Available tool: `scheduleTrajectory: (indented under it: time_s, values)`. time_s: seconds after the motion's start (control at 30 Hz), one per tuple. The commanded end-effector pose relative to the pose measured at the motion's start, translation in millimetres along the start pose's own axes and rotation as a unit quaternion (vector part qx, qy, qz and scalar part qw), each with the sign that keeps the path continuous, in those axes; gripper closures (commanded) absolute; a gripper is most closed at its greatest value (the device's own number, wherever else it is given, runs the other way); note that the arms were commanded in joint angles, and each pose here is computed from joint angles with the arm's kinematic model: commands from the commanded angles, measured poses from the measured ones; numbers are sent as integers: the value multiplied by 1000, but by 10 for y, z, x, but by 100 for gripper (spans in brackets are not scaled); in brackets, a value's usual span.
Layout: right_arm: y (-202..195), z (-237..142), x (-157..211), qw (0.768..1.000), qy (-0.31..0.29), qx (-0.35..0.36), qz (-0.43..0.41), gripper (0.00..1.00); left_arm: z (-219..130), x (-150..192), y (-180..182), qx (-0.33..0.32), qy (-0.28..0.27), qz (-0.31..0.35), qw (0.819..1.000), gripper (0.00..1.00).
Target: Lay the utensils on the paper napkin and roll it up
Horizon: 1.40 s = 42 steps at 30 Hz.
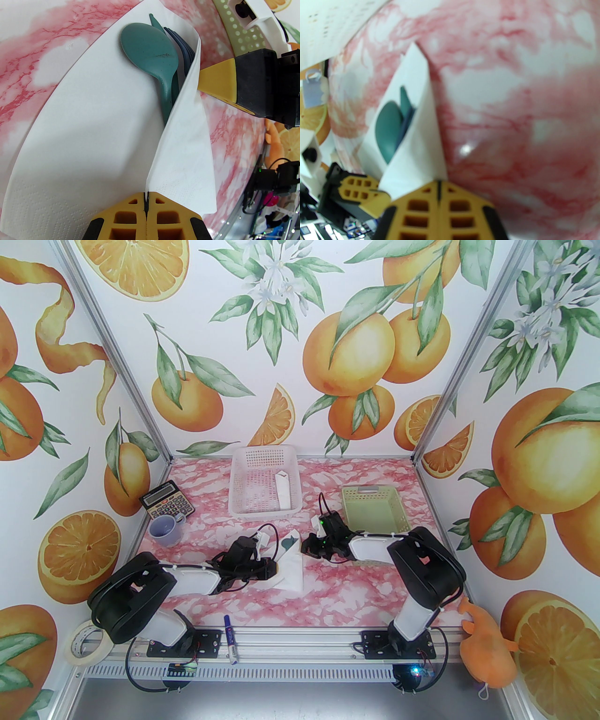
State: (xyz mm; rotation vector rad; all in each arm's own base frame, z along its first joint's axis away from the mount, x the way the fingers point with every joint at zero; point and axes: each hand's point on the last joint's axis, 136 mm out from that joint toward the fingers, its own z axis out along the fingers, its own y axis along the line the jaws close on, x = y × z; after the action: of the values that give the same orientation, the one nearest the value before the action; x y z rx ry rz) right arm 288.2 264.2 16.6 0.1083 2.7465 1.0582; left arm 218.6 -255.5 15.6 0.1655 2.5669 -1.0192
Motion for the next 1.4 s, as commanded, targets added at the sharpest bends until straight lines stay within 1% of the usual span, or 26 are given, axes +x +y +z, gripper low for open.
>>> scheduleTrajectory:
  time_s: [0.0,0.17,0.37,0.5,0.7,1.0,1.37]
  values:
    - [-176,16,-20,999,0,34,3,100,-7,250,201,-37,39,-16,998,100]
    - [-156,-59,-68,999,-4,38,-5,100,0,250,201,-37,40,-15,998,100]
    - [-23,-248,-151,999,-19,35,-21,100,6,248,197,-36,40,-16,998,100]
    - [58,-330,-190,999,-29,19,-23,100,12,244,182,-32,40,-19,999,100]
    - [181,-397,-250,998,-45,-30,-14,100,-3,255,161,-25,40,-25,999,100]
    - [220,-314,-228,997,-43,-62,0,100,-24,268,149,-21,36,-33,999,100]
    - [179,-183,-259,997,-40,-68,12,100,-2,283,157,-24,39,-33,998,100]
